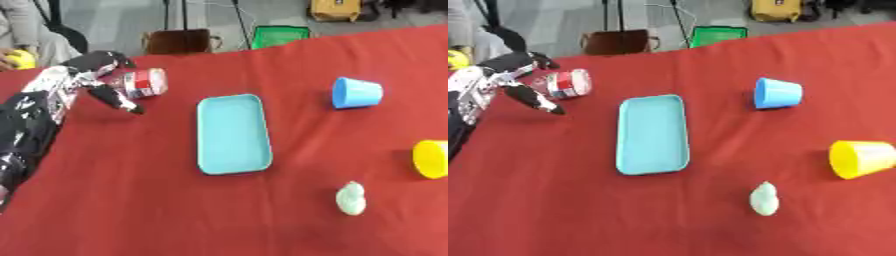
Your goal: Pick up objects on the table and place them in the box.
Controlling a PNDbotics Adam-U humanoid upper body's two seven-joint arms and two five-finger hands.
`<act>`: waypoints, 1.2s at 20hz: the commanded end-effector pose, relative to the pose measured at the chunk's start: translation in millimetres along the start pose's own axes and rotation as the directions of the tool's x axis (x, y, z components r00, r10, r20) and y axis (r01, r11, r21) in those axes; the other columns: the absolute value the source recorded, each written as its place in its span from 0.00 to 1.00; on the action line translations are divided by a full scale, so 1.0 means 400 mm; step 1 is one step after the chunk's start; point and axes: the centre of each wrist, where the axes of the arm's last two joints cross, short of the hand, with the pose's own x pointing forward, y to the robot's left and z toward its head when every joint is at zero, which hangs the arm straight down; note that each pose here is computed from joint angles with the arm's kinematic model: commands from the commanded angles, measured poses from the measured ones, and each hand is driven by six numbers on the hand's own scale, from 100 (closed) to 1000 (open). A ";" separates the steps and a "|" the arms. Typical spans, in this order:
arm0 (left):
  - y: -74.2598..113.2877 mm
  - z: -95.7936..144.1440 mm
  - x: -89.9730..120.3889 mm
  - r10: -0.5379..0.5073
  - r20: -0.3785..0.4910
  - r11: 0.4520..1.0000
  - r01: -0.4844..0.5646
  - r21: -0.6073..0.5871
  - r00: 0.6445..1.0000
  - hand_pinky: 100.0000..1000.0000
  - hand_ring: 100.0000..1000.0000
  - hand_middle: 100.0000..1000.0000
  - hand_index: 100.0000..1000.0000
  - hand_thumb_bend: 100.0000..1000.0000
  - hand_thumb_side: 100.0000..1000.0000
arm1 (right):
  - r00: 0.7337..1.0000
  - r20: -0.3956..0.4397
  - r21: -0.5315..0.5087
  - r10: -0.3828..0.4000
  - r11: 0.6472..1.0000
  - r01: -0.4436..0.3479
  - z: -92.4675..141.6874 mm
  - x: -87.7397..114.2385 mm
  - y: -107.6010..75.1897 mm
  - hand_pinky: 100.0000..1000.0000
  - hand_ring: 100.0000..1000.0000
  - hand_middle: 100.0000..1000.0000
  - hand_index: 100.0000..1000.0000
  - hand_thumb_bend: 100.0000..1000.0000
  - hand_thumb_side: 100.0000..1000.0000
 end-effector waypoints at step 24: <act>0.142 0.032 0.035 0.166 0.208 0.974 -0.128 -0.187 0.964 0.51 0.42 0.41 0.67 0.19 0.24 | 1.000 0.019 -0.011 0.014 1.000 -0.014 -0.012 0.008 -0.017 0.61 0.66 0.70 0.92 0.74 0.48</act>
